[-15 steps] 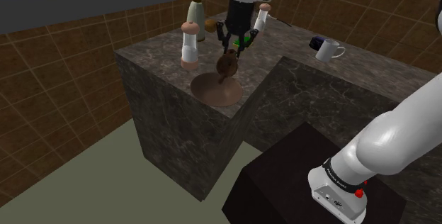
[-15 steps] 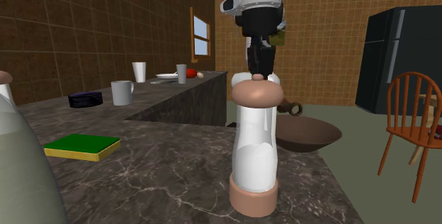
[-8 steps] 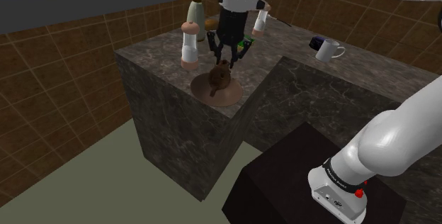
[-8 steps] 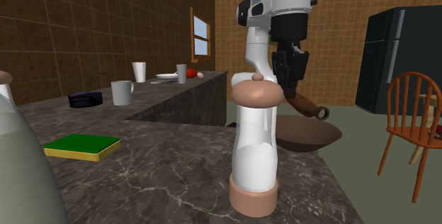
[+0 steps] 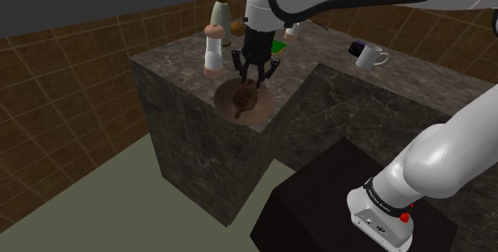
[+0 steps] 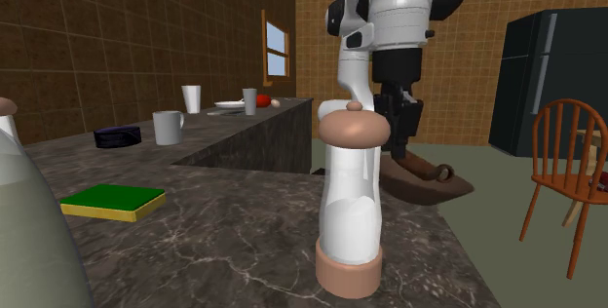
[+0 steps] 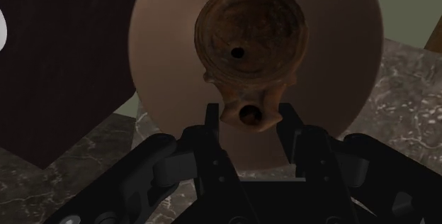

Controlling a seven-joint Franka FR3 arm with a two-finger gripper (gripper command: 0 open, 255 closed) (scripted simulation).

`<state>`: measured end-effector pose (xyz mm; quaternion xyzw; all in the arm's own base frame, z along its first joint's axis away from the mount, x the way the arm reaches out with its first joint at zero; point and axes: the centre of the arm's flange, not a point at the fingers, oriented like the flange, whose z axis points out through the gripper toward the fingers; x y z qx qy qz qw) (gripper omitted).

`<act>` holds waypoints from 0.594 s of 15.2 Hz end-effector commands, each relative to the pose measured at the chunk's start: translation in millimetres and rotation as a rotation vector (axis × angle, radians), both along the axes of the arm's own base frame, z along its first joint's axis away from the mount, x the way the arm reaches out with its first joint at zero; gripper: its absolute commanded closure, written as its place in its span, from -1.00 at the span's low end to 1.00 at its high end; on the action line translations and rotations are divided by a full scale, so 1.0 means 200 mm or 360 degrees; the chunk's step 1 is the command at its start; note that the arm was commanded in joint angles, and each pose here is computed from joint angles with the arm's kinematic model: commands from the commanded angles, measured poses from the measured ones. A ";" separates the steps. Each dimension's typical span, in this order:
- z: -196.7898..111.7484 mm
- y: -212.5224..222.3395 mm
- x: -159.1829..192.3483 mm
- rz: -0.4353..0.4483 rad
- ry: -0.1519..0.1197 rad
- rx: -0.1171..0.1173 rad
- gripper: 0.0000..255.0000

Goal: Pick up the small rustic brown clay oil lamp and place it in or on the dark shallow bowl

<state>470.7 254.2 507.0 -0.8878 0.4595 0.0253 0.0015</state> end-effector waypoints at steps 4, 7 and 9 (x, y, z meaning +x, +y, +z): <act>-0.10 0.00 0.00 0.0000 -0.0001 0.0000 1.00; -0.10 0.00 0.00 0.0000 -0.0001 0.0000 1.00; -0.10 0.00 0.00 0.0000 -0.0001 0.0000 1.00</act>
